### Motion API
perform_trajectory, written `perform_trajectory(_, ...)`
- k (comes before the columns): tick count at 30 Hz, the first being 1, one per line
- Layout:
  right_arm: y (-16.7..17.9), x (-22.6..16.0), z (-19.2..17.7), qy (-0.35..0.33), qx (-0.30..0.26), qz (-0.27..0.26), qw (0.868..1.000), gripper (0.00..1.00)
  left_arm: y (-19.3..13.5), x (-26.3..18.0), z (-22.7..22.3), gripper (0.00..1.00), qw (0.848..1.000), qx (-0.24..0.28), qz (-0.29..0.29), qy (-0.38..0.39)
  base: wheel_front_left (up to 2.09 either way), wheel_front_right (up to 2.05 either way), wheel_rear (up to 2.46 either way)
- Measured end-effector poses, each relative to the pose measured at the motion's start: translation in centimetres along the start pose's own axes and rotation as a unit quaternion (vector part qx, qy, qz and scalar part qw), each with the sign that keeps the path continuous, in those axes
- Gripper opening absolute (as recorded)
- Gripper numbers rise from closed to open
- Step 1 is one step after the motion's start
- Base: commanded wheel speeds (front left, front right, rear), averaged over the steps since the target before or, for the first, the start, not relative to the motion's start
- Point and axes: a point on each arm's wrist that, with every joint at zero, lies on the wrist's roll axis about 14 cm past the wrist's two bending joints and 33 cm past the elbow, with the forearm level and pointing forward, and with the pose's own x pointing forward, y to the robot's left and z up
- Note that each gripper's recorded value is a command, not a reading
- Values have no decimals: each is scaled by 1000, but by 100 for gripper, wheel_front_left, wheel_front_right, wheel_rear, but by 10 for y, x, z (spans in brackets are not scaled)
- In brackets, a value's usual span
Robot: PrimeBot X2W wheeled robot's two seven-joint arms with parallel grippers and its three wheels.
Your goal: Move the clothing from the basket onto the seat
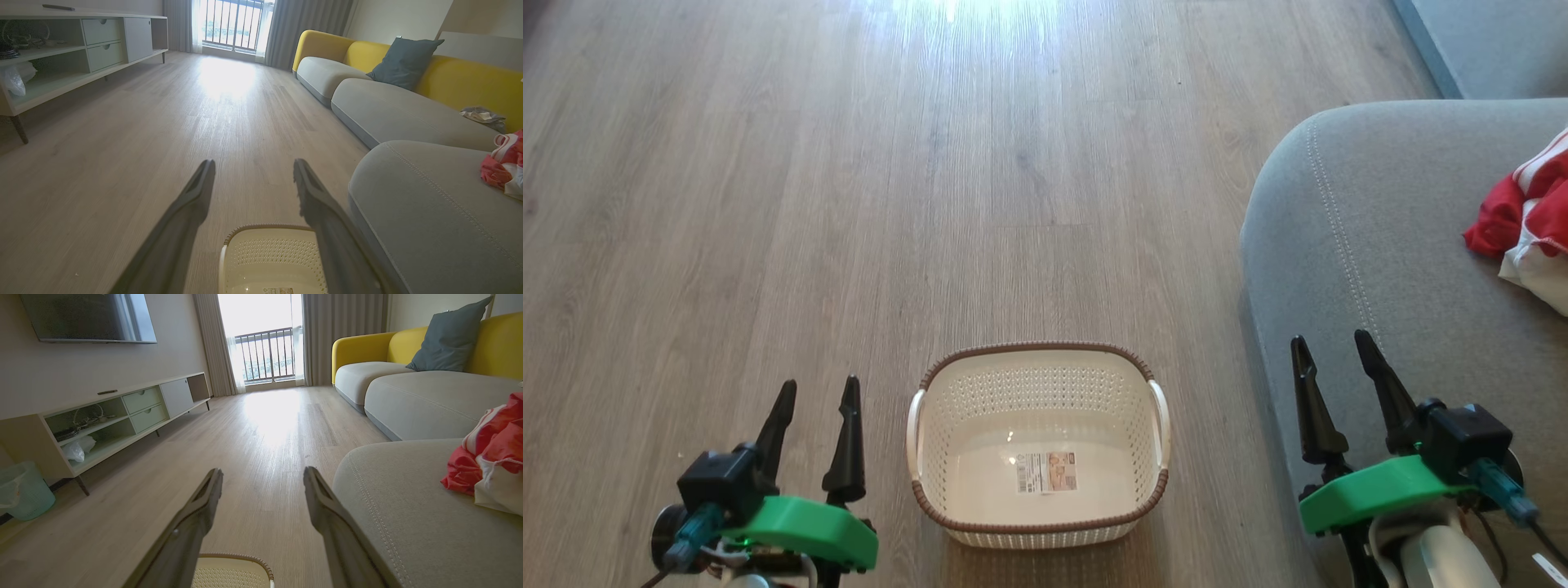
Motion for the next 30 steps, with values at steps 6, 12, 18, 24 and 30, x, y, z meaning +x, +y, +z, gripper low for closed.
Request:
perform_trajectory(6, 3, 1, -1, 1, 0, 4, 1000, 100, 2, 0, -1, 100, 1000, -7, -1, 1, 0, 0, 0)
perform_trajectory(12, 0, 0, 0, -1, 0, 0, 1000, 100, 4, 0, 0, 100, 1000, -16, -1, 0, 0, 0, 0)
perform_trajectory(18, 0, 0, 0, 0, 0, 0, 1000, 100, 3, -1, -4, 100, 1000, -26, -4, 7, 0, 0, 0)
perform_trajectory(24, 1, 1, -3, 4, 1, 2, 1000, 100, 5, -1, -8, 100, 999, -35, -2, 12, 0, 0, 0)
perform_trajectory(30, -5, -14, -34, 55, 4, -11, 998, 0, 13, -17, -40, 0, 997, -38, 14, 64, 0, 0, 0)
